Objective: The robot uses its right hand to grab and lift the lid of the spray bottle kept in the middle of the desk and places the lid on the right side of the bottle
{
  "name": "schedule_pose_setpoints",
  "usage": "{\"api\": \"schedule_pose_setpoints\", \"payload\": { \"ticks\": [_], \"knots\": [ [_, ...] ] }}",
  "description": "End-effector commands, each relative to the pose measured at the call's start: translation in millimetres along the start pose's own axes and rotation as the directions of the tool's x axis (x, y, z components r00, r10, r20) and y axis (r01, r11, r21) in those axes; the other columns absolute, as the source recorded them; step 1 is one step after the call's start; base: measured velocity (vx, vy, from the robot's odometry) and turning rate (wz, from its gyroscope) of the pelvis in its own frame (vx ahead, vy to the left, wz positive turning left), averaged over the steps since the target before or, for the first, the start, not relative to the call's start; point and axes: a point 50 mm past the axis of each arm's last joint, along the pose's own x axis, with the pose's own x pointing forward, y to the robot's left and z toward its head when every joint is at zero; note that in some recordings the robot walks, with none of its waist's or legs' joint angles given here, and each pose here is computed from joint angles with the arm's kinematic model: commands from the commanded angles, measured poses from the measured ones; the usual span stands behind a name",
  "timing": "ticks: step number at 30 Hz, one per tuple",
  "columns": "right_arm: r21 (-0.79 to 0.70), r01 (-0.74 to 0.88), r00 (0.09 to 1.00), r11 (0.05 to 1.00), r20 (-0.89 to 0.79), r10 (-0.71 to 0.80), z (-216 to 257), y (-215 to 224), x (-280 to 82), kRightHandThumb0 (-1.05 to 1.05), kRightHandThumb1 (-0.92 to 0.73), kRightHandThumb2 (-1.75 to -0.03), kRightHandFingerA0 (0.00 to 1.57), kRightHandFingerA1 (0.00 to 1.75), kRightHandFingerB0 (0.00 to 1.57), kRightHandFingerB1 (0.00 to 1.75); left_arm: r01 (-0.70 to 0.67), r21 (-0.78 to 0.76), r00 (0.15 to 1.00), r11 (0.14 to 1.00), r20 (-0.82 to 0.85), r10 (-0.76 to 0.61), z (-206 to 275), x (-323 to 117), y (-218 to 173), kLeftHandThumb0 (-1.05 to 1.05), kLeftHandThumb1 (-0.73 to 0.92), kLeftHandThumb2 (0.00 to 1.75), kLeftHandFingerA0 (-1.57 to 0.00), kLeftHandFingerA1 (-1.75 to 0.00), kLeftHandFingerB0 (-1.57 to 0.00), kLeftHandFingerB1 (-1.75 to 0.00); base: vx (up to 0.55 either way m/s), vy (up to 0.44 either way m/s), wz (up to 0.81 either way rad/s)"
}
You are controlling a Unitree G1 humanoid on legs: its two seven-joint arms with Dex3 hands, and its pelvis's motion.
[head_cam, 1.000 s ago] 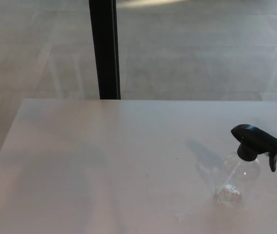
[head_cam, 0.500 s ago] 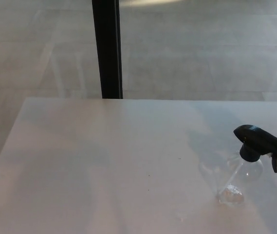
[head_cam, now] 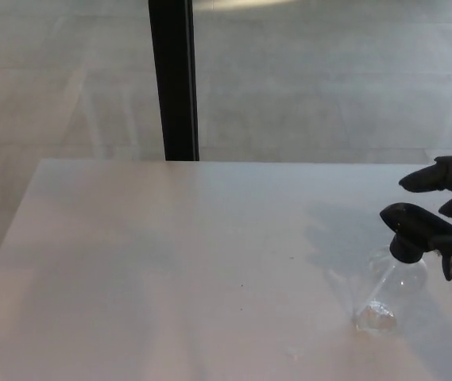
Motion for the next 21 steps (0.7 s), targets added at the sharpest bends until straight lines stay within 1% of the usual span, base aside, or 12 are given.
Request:
{"api": "schedule_pose_setpoints", "payload": {
  "ticks": [1, 3, 4, 6, 9, 11, 12, 14, 15, 17, 18, 21],
  "knots": [
    [-0.226, -0.054, 0.991, 0.973, -0.134, 0.024, 1, -5, -1, -0.89, -0.65, -1.08, 0.16, 0.49, 0.14, 0.40, 0.005, 0.017, 0.999, 1.000, 0.033, -0.005, 7, -3, 7, -1.05, 0.47, 0.76, -0.58, -1.20, -0.33, -1.12, 0.00, 0.000, 0.00],
    [-0.281, -0.061, 0.988, 0.958, -0.152, 0.018, 5, -3, 0, -0.90, -0.62, -1.06, 0.18, 0.53, 0.13, 0.40, -0.003, 0.029, 0.999, 1.000, 0.032, 0.002, 5, -4, 8, -1.05, 0.49, 0.76, -0.58, -1.17, -0.39, -1.09, 0.00, 0.000, 0.00],
    [-0.302, -0.061, 0.988, 0.951, -0.157, 0.014, 6, -2, 1, -0.94, -0.81, -0.65, 0.23, 0.45, 0.25, 0.28, -0.002, 0.029, 1.000, 1.000, 0.030, 0.001, 5, -4, 8, -1.05, 0.50, 0.75, -0.59, -1.17, -0.38, -1.08, 0.00, 0.000, 0.00],
    [-0.359, 0.000, 0.990, 0.933, -0.134, -0.052, 8, 3, 4, -0.94, -0.67, -0.73, 0.35, 0.55, 0.28, 0.34, -0.010, 0.027, 1.000, 1.000, 0.023, 0.009, 4, -3, 8, -1.05, 0.49, 0.75, -0.61, -1.15, -0.41, -1.04, 0.00, 0.000, 0.00],
    [-0.368, 0.040, 0.988, 0.929, -0.125, -0.092, 9, 5, 5, -0.90, -0.65, -0.73, 0.37, 0.56, 0.30, 0.35, -0.008, 0.031, 1.000, 0.999, 0.019, 0.007, 4, -4, 8, -1.05, 0.48, 0.74, -0.61, -1.15, -0.40, -1.04, 0.00, 0.000, 0.00],
    [-0.370, 0.059, 0.987, 0.927, -0.120, -0.110, 10, 6, 6, -0.80, -0.77, -0.64, 0.43, 0.60, 0.33, 0.32, -0.007, 0.035, 1.000, 0.999, 0.019, 0.007, 4, -4, 8, -1.05, 0.48, 0.73, -0.61, -1.15, -0.39, -1.04, 0.00, 0.000, 0.00],
    [-0.314, 0.141, 0.983, 0.939, -0.068, -0.171, 12, 8, 11, -0.65, -0.57, -0.94, 0.98, 1.06, 0.32, 0.52, -0.007, 0.038, 1.000, 0.999, 0.020, 0.006, 3, -4, 8, -1.05, 0.48, 0.73, -0.63, -1.17, -0.42, -1.08, 0.00, 0.000, 0.00],
    [-0.305, 0.176, 0.978, 0.936, -0.051, -0.200, 14, 10, 13, -0.60, -0.56, -0.93, 1.06, 1.08, 0.31, 0.52, -0.004, 0.024, 1.000, 1.000, 0.026, 0.003, 3, -4, 9, -1.05, 0.46, 0.76, -0.65, -1.19, -0.40, -1.14, 0.00, 0.000, 0.00],
    [-0.304, 0.183, 0.976, 0.935, -0.055, -0.209, 14, 11, 15, -0.58, -0.70, -0.62, 1.02, 1.25, 0.40, 0.39, -0.010, 0.032, 1.000, 0.999, 0.022, 0.010, 3, -4, 9, -1.05, 0.48, 0.75, -0.67, -1.18, -0.42, -1.10, 0.00, 0.000, 0.00],
    [-0.308, 0.201, 0.972, 0.930, -0.054, -0.228, 16, 12, 16, -0.58, -0.67, -0.63, 0.97, 1.35, 0.42, 0.40, -0.012, 0.038, 1.000, 0.999, 0.020, 0.011, 2, -4, 9, -1.05, 0.48, 0.74, -0.66, -1.18, -0.40, -1.09, 0.00, 0.000, 0.00],
    [-0.310, 0.216, 0.969, 0.926, -0.046, -0.241, 16, 14, 17, -0.52, -0.65, -0.63, 0.96, 1.51, 0.46, 0.43, -0.009, 0.040, 1.000, 0.999, 0.020, 0.008, 2, -4, 9, -1.05, 0.48, 0.76, -0.64, -1.19, -0.38, -1.11, 0.00, 0.000, 0.00],
    [-0.325, 0.273, 0.955, 0.905, -0.018, -0.295, 16, 18, 18, -0.45, -0.68, -0.62, 0.97, 1.38, 0.53, 0.44, -0.007, 0.027, 1.000, 1.000, 0.023, 0.007, 0, -5, 9, -1.05, 0.48, 0.76, -0.66, -1.20, -0.45, -1.09, 0.00, 0.000, 0.00]
  ]
}}
